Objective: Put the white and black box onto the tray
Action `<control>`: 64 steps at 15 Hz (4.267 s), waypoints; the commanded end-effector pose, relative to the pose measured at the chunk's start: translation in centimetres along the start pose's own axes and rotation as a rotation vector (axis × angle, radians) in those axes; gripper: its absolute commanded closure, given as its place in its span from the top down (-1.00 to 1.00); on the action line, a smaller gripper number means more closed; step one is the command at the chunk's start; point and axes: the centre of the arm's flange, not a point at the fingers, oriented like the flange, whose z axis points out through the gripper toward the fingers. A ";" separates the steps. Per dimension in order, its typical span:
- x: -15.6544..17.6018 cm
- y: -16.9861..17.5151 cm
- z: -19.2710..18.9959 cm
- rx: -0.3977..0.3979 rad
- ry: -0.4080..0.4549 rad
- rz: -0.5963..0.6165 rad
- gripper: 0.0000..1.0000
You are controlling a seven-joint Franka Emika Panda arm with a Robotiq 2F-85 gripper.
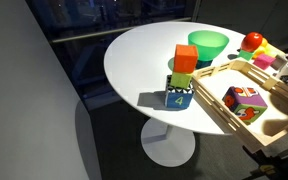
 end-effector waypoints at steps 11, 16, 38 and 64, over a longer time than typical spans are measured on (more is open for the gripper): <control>2.8 1.2 2.8 -0.013 0.039 -0.018 1.00; 3.5 1.1 5.1 0.009 0.065 -0.055 1.00; 3.3 1.1 10.0 -0.033 0.106 -0.101 -0.28; -3.6 -7.5 0.6 0.232 -0.004 -0.222 -0.88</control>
